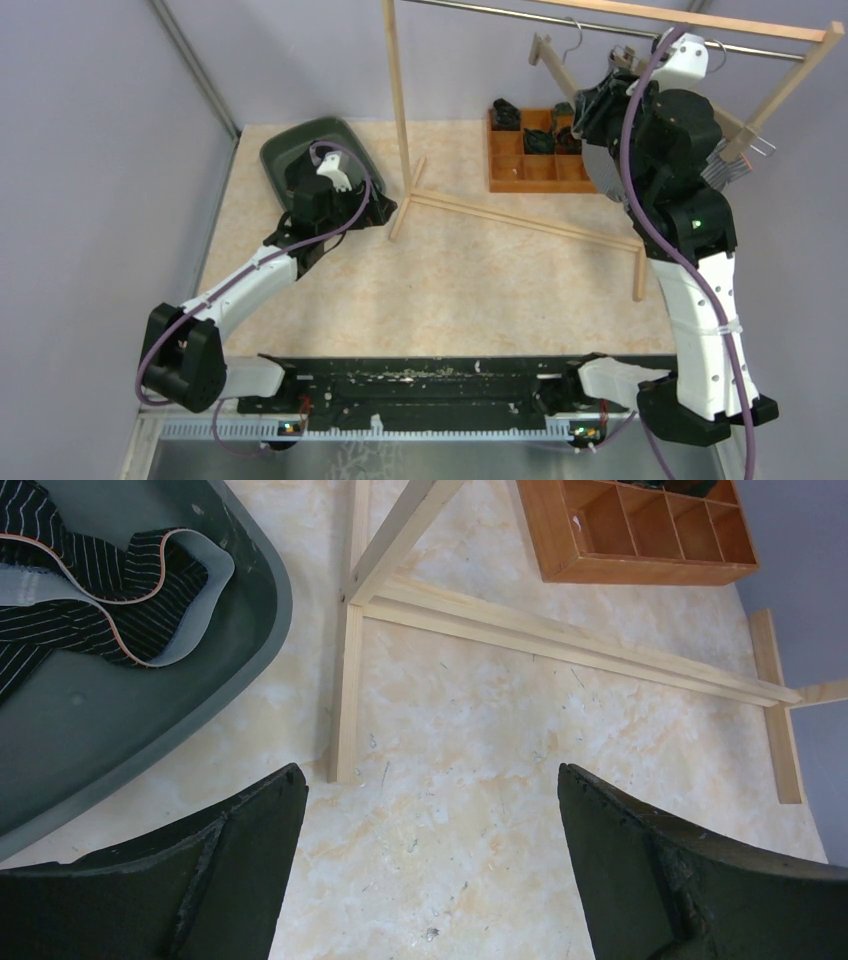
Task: Clip the underwear to the hanger
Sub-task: Pick up the hanger from the clothesline.
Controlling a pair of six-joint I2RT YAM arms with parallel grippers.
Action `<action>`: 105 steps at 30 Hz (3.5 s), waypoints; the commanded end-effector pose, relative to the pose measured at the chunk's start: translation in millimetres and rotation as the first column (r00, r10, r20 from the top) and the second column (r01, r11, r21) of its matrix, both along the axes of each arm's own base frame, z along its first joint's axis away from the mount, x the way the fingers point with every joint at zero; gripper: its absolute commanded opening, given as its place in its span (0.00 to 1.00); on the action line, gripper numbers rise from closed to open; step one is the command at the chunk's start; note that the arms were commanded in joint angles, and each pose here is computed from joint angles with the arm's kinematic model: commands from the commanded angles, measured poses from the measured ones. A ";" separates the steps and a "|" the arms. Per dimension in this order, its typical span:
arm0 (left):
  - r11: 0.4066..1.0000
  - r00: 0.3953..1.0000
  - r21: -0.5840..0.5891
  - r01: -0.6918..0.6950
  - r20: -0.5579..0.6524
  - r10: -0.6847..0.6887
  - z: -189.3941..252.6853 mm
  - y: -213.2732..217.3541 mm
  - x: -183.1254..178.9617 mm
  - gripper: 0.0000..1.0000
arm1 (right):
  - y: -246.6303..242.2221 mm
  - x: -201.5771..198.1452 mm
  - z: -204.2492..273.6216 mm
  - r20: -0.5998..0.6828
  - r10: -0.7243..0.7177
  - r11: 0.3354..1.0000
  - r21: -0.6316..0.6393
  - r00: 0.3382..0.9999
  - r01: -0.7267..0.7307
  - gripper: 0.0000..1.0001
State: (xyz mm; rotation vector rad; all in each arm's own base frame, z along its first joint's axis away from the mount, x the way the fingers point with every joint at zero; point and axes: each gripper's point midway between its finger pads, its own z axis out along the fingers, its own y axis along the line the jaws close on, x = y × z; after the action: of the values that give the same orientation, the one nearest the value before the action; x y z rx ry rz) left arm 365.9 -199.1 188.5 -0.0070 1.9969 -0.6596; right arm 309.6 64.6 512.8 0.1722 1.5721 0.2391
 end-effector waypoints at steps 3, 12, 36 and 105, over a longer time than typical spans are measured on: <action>1.000 1.000 -0.006 -0.015 0.019 0.015 4.3 5.1 0.3 1.00 | 0.0 -5.8 19.8 0.057 0.004 1.000 0.014 0.998 -0.005 0.35; 1.000 1.000 -0.006 -0.016 0.021 0.016 4.9 5.3 -0.1 1.00 | 2.4 -5.4 16.8 0.049 0.016 1.000 0.015 0.999 -0.017 0.52; 1.000 1.000 -0.004 -0.018 0.019 0.019 3.9 6.1 -0.6 1.00 | 1.9 -3.8 11.0 0.036 0.007 1.000 0.027 0.999 -0.008 0.00; 0.998 0.996 0.009 -0.057 0.067 0.056 34.0 8.0 29.0 1.00 | 38.4 -59.6 22.7 0.322 0.281 0.948 0.052 0.904 -0.313 0.00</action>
State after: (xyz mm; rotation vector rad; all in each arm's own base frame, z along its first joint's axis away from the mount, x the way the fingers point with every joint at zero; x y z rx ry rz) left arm 384.6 -191.3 203.5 -0.0403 1.9755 -0.6124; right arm 272.1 92.7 507.7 0.0222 1.3946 0.4606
